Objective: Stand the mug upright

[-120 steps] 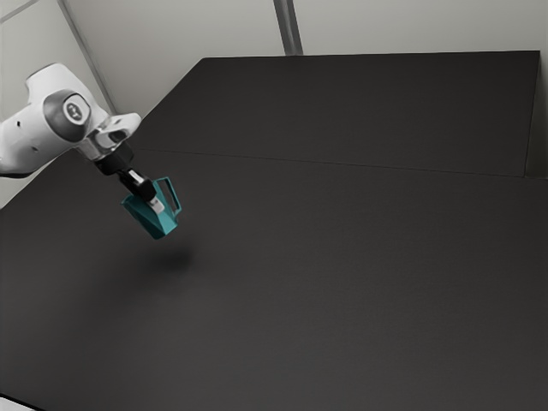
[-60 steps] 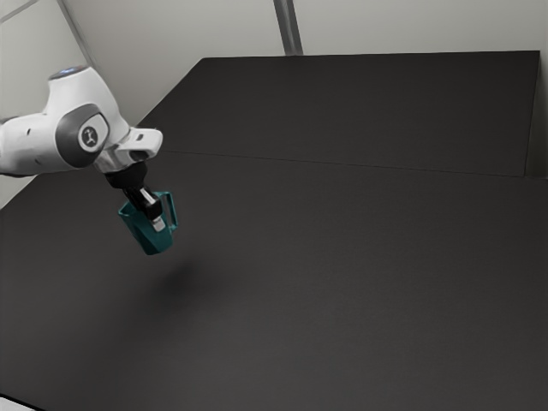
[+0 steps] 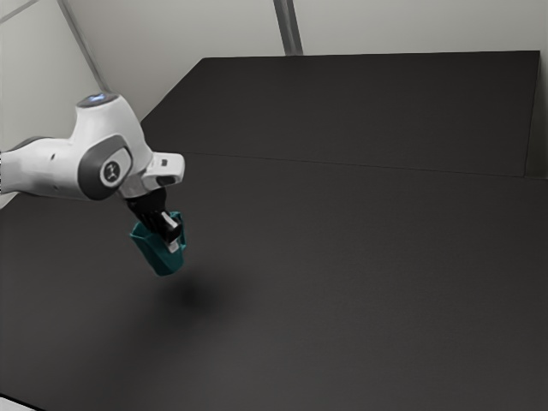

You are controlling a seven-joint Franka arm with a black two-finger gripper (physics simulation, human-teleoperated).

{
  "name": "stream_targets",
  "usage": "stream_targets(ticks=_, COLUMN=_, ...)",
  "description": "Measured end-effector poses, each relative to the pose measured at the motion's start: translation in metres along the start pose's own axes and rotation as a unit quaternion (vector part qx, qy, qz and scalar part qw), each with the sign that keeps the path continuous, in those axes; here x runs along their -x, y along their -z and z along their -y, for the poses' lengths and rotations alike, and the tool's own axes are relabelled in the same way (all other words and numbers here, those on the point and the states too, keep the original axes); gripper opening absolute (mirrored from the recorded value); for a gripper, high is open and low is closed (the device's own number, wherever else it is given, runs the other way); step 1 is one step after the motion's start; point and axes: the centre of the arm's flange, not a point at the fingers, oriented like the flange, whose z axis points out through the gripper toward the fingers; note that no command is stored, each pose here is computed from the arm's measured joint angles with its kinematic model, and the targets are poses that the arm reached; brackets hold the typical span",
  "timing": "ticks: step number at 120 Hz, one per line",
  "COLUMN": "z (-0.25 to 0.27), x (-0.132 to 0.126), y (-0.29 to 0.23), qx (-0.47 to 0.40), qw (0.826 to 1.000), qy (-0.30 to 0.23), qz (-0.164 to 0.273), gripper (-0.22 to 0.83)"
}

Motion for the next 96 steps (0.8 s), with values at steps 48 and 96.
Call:
stream_targets(ticks=48, z=-0.017, x=-0.008, y=-0.023, qx=-0.023, qw=0.999, qy=0.046, qz=-0.009, gripper=-0.16)
stream_targets(ticks=96, z=-0.039, x=-0.017, y=-0.052, qx=-0.026, qw=0.997, qy=0.077, qz=0.002, gripper=-0.16)
